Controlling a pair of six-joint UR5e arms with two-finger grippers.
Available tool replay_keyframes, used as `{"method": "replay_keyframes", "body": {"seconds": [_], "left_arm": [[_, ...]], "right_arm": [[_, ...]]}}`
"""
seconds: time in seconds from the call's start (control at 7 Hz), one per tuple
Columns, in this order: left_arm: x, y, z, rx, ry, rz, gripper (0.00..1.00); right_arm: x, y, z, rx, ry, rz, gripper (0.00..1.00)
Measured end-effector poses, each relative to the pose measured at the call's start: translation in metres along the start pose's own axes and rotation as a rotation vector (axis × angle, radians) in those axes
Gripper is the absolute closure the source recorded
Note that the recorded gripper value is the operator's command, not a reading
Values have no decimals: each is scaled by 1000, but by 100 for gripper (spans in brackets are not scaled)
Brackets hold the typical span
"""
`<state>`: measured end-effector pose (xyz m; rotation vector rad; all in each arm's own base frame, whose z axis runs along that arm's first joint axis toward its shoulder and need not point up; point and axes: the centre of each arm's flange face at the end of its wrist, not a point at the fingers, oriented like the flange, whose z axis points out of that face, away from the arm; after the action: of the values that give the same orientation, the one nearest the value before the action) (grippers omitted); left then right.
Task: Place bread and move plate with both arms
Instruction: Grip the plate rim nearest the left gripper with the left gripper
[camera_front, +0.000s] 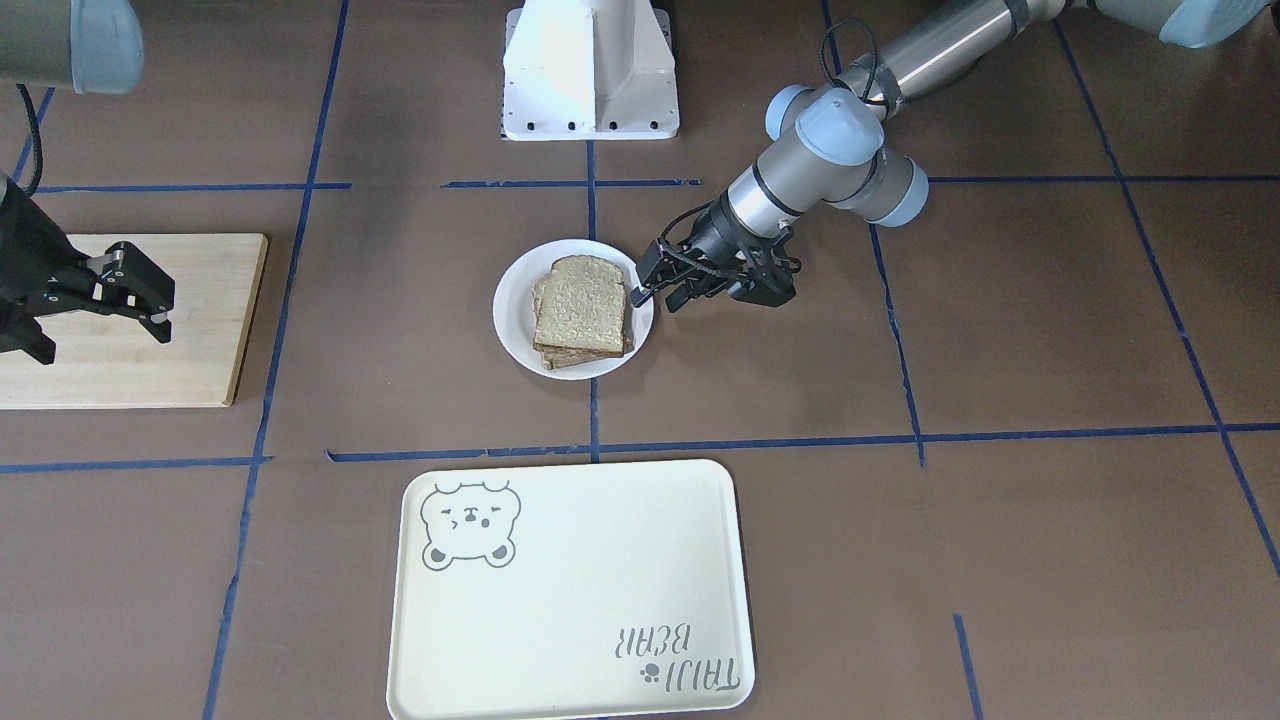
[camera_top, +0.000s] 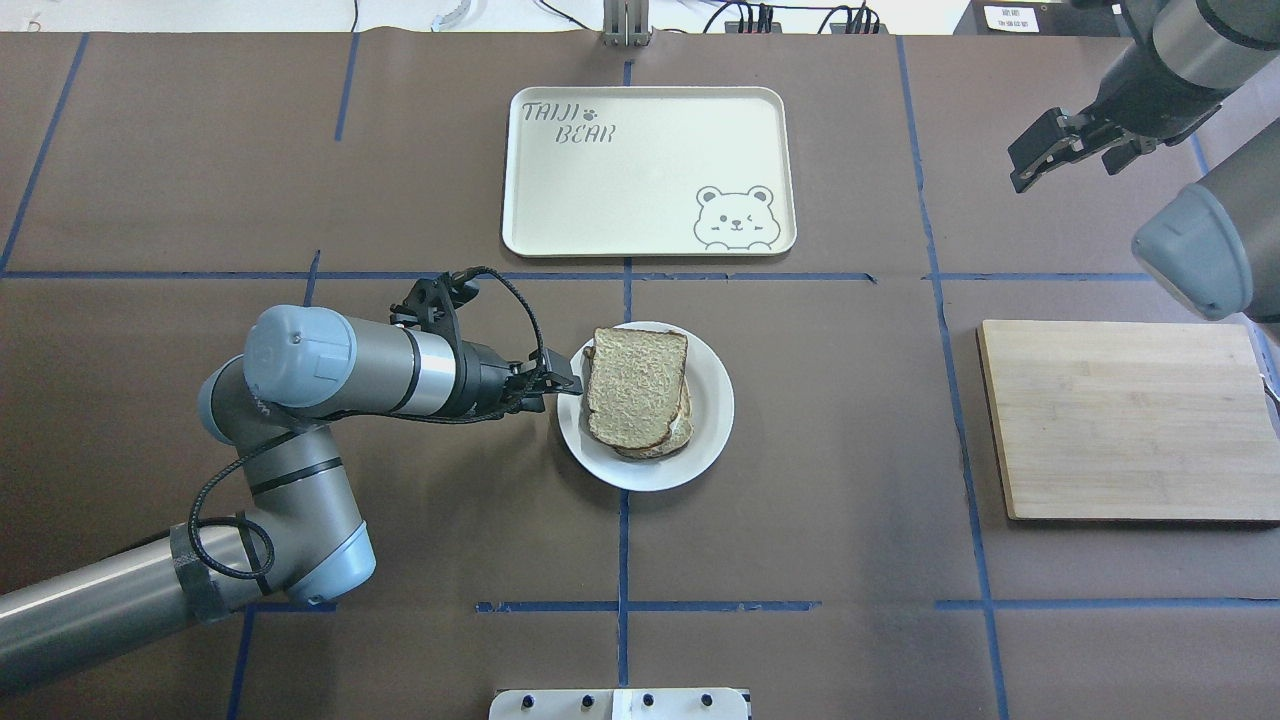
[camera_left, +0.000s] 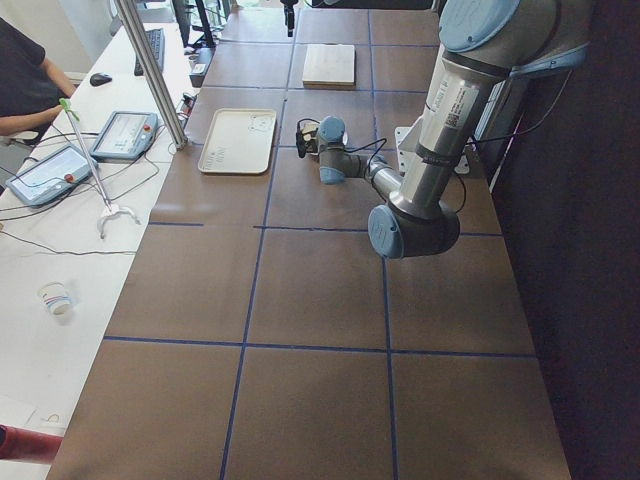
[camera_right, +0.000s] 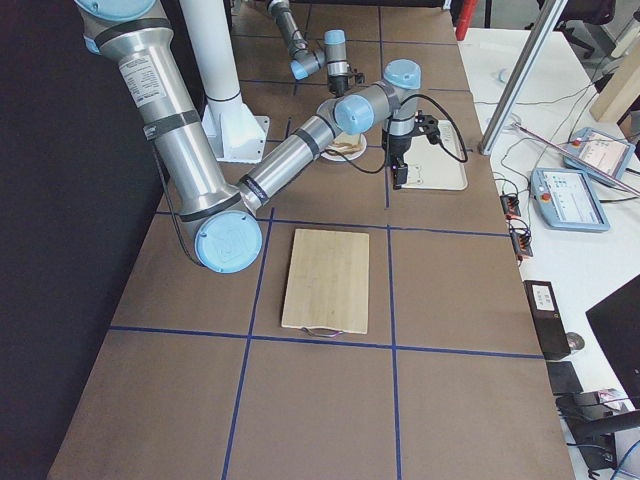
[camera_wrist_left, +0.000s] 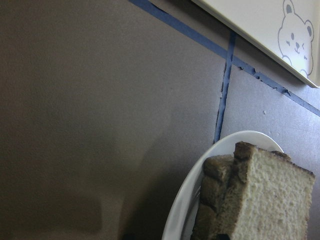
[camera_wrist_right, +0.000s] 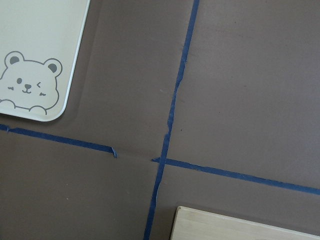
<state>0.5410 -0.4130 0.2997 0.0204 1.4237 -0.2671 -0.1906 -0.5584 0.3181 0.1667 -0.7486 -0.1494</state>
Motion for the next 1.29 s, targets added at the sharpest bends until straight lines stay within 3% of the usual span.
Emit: {"method": "replay_keyframes", "body": {"seconds": [0.43, 1.14, 1.29], "left_arm": [[0, 9, 13, -17, -10, 5, 56], [6, 10, 19, -20, -6, 3, 86], [7, 10, 18, -20, -3, 3, 88]], "right_arm": [[2, 0, -3, -7, -23, 11, 0], [2, 0, -4, -7, -30, 14, 0], [2, 0, -4, -7, -30, 14, 0]]}}
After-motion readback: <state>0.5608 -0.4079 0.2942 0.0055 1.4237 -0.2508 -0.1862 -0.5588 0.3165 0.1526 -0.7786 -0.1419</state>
